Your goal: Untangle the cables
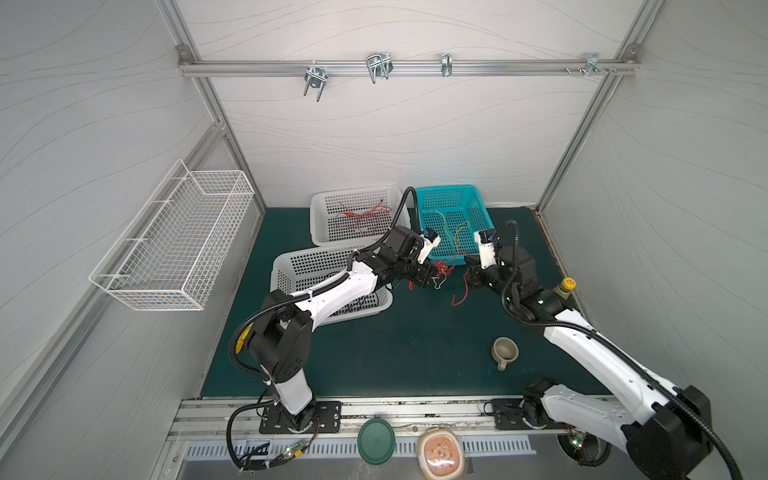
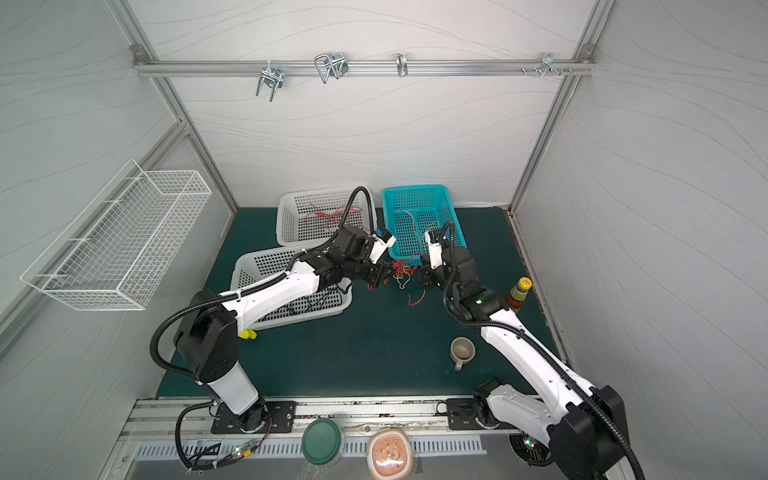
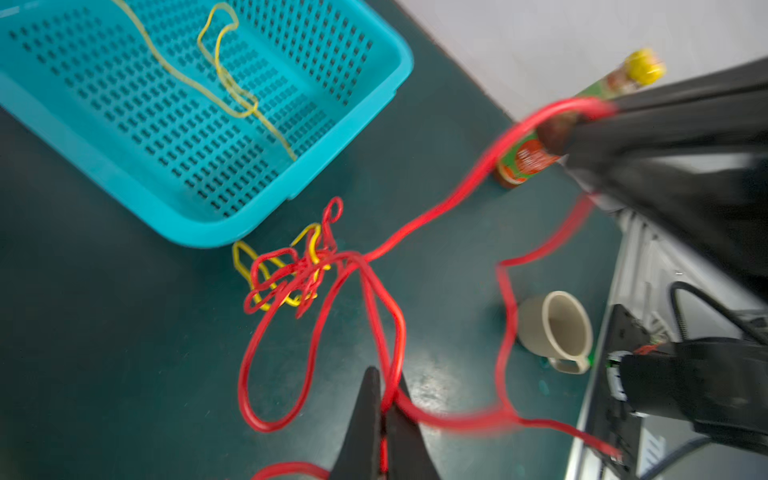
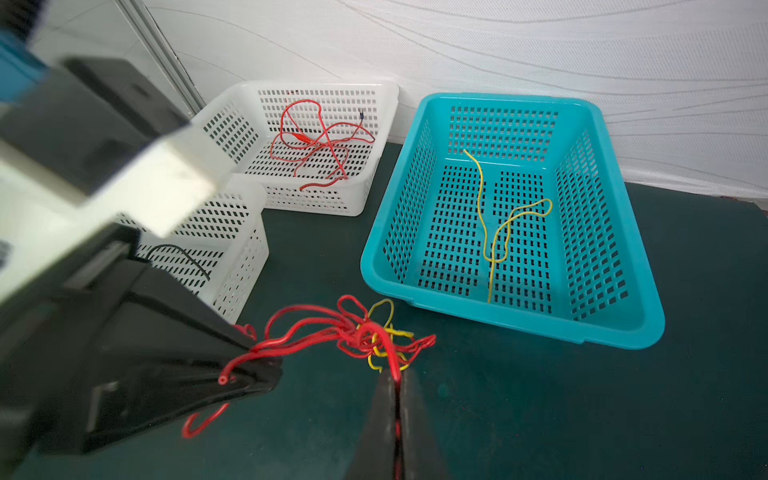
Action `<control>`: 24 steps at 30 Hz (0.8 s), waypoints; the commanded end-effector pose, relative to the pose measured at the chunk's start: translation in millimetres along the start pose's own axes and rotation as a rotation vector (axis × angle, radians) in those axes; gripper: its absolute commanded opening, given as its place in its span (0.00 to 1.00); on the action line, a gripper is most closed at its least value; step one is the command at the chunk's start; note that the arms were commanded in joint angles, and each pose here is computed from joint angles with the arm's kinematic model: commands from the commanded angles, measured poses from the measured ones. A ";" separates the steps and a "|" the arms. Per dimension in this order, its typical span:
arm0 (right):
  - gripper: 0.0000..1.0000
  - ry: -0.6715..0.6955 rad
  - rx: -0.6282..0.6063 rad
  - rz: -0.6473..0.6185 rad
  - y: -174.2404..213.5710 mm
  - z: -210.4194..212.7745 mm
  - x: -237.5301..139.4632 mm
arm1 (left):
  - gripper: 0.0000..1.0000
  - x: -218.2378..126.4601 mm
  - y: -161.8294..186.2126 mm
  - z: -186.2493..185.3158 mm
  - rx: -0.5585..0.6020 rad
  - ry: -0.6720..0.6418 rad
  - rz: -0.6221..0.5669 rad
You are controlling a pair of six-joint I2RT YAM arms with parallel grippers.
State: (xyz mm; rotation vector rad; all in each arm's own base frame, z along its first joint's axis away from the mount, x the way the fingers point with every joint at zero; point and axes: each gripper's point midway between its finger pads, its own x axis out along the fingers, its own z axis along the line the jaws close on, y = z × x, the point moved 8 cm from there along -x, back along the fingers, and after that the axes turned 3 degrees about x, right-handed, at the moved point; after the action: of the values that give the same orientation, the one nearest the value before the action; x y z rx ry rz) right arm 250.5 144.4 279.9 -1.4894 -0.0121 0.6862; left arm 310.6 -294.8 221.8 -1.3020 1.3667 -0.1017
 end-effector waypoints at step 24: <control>0.00 0.118 0.024 0.073 27.9 -13.7 -16.3 | 0.79 -11.5 -8.1 -3.9 0.026 -0.043 -0.008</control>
State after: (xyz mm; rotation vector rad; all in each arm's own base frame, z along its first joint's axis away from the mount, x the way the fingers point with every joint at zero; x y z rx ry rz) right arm 232.7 124.0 254.8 -1.5144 0.1458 0.6712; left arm 317.0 -293.4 211.8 -1.2832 1.3462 -0.0120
